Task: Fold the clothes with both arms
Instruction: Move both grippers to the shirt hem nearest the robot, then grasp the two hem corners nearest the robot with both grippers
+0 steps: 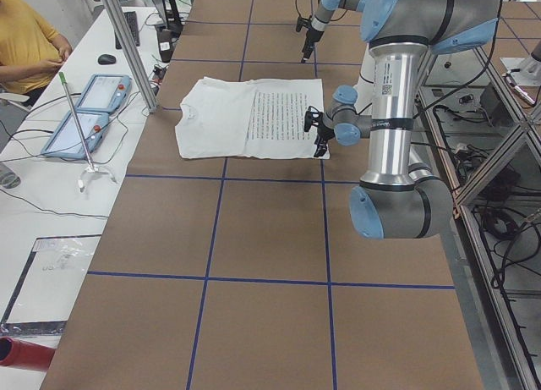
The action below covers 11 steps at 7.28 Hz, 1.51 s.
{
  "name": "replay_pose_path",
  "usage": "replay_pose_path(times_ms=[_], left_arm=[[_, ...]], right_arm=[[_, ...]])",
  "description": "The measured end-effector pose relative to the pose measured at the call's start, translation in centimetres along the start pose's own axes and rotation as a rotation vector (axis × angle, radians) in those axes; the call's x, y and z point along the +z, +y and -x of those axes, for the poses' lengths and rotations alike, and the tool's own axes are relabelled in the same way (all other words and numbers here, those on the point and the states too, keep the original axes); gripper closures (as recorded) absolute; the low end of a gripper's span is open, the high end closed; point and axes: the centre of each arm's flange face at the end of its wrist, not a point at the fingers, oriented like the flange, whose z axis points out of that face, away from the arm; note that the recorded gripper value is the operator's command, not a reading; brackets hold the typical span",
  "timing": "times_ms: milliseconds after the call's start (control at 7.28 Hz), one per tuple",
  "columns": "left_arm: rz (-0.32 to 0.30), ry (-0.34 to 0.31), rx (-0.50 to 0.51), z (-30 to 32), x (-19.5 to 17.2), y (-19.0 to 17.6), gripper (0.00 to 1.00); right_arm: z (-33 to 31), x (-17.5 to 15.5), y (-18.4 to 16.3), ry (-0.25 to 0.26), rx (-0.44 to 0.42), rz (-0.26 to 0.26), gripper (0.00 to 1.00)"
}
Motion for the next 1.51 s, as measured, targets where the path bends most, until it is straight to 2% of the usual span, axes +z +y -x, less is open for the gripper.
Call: replay_pose_path(times_ms=[824,962,1236,1374,1511], left_arm=[[0.04,-0.013,0.033,-0.4,0.5,2.4,0.52],[0.046,-0.012,0.037,-0.5,0.5,2.7,0.55],[0.052,-0.013,0.043,-0.6,0.6,3.2,0.72],[0.052,-0.015,0.044,-0.5,0.7,3.2,0.94],[0.052,-0.016,0.043,-0.5,0.7,3.3,1.0]], right_arm=[[0.0,0.2,0.1,0.002,-0.002,0.0,0.0],[0.0,0.2,0.1,0.003,-0.002,0.001,0.0],[0.0,0.3,0.2,0.004,-0.002,0.001,0.0],[0.0,0.4,0.2,0.005,-0.003,0.001,0.0],[0.0,0.4,0.2,0.006,-0.004,0.002,0.0]])
